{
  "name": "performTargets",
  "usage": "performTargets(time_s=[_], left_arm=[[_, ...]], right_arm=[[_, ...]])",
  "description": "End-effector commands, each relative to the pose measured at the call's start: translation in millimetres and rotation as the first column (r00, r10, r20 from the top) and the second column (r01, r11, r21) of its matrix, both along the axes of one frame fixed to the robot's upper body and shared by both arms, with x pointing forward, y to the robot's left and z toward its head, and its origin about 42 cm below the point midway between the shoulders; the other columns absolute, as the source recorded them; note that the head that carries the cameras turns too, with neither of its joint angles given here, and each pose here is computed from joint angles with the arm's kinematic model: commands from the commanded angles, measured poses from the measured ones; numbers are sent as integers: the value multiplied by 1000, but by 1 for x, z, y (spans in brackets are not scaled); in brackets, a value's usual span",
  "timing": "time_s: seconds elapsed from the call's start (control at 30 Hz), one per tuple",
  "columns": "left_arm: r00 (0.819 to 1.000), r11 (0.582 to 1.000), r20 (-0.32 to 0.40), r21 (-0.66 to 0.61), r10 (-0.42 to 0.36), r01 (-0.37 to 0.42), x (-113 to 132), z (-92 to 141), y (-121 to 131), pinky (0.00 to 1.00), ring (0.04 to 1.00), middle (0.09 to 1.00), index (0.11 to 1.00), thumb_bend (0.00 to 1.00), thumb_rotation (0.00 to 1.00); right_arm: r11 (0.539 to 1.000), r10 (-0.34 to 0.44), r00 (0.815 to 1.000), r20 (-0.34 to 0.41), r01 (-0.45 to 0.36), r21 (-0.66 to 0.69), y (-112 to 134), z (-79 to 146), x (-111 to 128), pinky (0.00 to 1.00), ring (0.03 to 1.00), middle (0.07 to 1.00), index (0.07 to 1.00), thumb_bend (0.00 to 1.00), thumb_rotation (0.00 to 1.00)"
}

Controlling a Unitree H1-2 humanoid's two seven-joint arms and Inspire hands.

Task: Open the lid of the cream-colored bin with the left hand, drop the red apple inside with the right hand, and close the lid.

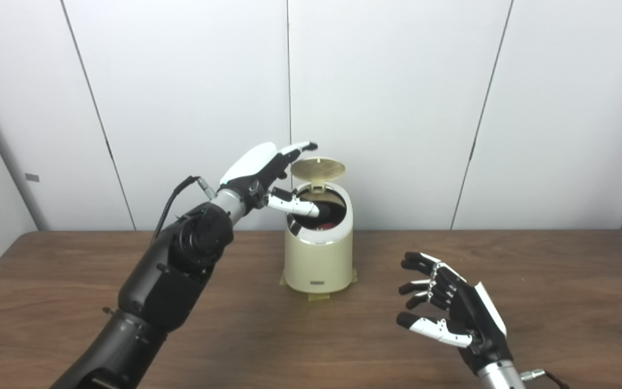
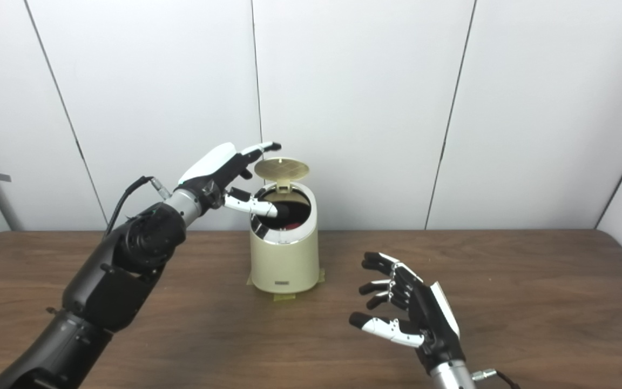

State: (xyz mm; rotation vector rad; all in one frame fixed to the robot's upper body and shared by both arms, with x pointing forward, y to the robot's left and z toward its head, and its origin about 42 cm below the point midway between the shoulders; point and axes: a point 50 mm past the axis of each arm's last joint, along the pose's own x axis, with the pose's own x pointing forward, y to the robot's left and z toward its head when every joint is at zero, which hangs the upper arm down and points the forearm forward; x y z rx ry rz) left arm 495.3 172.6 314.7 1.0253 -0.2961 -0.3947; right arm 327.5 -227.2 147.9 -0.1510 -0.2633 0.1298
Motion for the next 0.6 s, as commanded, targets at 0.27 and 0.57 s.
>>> performTargets(time_s=[0.27, 0.57], left_arm=[[997, 997, 50, 55, -61, 59, -5, 46, 0, 919, 950, 839, 763, 913, 333], [995, 993, 39, 85, -90, 87, -9, 50, 2, 995, 977, 842, 761, 880, 311]], right_arm=[[1000, 10, 993, 115, -12, 13, 11, 25, 10, 461, 593, 769, 765, 722, 363], [1000, 18, 995, 94, -20, 16, 16, 24, 10, 468, 577, 761, 771, 705, 347]])
